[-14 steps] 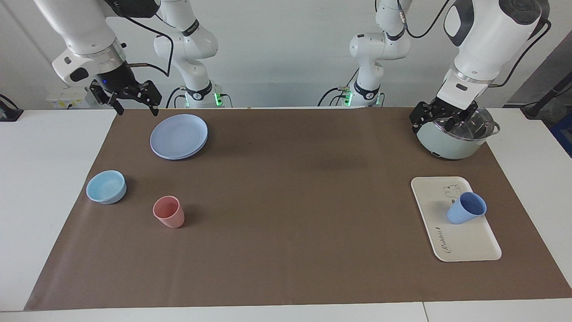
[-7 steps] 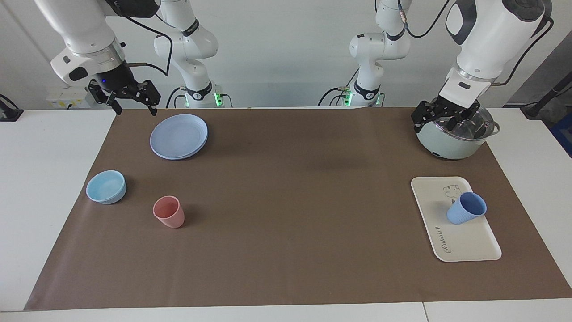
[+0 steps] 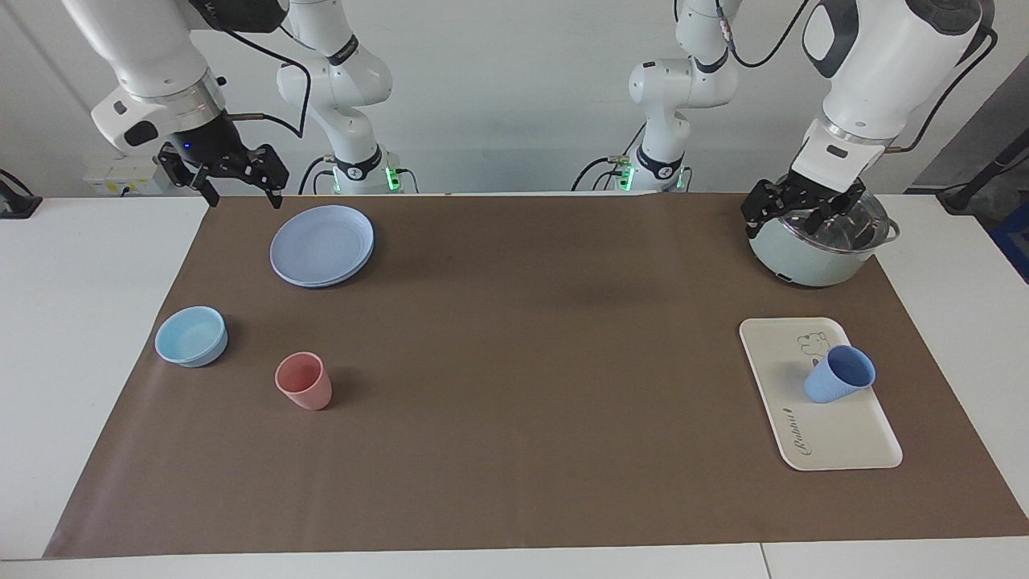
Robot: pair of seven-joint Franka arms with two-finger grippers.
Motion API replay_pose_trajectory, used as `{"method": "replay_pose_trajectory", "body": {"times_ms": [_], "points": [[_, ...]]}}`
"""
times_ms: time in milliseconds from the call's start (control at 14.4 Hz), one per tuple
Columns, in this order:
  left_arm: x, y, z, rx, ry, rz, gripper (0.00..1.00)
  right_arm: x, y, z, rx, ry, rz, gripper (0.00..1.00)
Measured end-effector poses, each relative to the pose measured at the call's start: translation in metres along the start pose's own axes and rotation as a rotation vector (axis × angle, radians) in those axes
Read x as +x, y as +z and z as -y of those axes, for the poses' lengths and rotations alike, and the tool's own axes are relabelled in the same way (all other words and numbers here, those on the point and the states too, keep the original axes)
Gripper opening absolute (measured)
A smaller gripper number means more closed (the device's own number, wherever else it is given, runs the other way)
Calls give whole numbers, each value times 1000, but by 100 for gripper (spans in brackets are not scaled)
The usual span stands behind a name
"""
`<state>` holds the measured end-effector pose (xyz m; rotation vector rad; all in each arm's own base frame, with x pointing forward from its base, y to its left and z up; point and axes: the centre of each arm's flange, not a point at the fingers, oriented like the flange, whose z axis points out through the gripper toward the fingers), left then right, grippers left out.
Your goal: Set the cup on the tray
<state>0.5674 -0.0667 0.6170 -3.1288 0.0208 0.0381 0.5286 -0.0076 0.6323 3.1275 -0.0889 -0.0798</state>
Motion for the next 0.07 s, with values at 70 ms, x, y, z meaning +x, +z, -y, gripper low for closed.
{"method": "replay_pose_trajectory", "body": {"times_ms": [70], "points": [[0, 0, 0, 0, 0, -1, 100, 0, 0, 0, 0, 0, 0, 100]]}}
